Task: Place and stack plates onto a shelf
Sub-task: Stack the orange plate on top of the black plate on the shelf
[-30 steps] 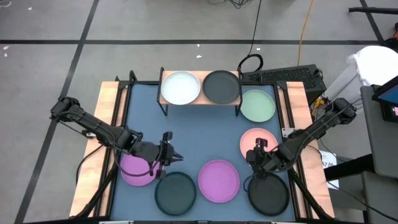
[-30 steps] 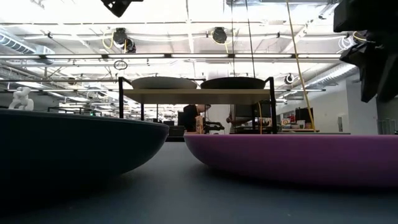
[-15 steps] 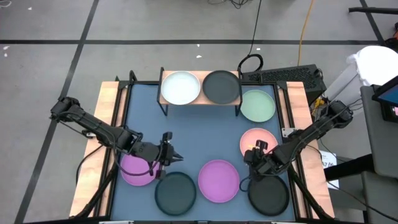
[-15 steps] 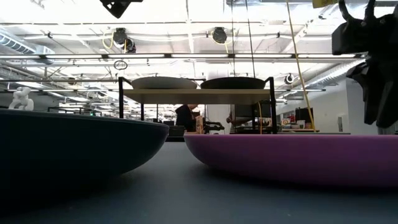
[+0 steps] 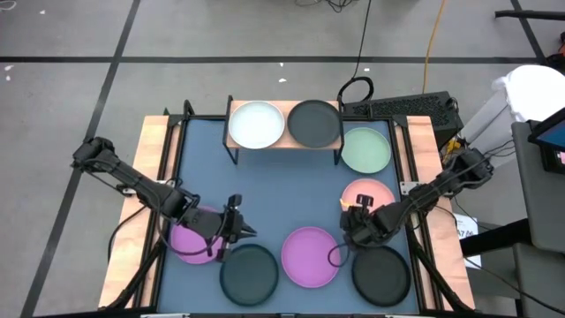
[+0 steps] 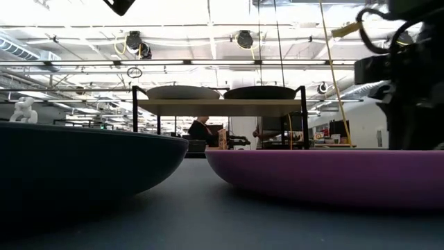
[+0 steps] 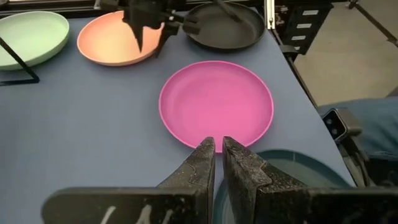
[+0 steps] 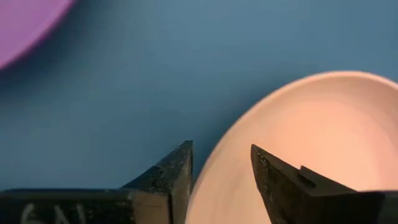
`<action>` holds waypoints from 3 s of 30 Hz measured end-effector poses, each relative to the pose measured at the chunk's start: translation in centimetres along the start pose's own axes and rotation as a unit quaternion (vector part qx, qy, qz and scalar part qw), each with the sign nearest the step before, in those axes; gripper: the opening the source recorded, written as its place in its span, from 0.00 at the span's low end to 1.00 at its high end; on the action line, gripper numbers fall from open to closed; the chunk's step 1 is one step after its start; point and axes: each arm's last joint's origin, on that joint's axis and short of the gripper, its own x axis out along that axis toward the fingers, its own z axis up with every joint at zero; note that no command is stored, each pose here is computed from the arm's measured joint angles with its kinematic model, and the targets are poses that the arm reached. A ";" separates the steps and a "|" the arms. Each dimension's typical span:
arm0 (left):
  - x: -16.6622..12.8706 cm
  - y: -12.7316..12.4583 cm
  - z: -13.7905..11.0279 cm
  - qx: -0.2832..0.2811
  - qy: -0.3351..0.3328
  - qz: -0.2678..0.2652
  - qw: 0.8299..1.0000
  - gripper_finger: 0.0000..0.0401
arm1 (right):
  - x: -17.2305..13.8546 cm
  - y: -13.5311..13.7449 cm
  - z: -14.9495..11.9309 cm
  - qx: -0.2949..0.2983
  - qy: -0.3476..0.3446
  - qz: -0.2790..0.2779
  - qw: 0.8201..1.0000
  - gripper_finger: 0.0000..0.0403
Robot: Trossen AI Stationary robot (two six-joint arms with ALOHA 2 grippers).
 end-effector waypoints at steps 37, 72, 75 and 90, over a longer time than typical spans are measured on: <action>-0.5 -2.2 -0.6 -0.010 -0.011 0.022 1.000 0.09 | -2.0 -1.4 1.6 -0.049 -0.044 0.116 0.991 0.00; -0.5 -2.2 -0.6 -0.015 -0.012 0.023 1.000 0.09 | -12.5 -1.6 7.4 -0.197 -0.333 0.184 0.904 0.00; -0.5 -2.2 -0.6 -0.015 -0.012 0.023 1.000 0.09 | -13.3 -1.8 7.9 -0.214 -0.356 0.147 0.898 0.00; -0.5 -2.1 -0.5 -0.012 -0.019 0.043 0.999 0.09 | -14.2 -5.2 11.0 -0.257 -0.426 -0.081 0.864 0.00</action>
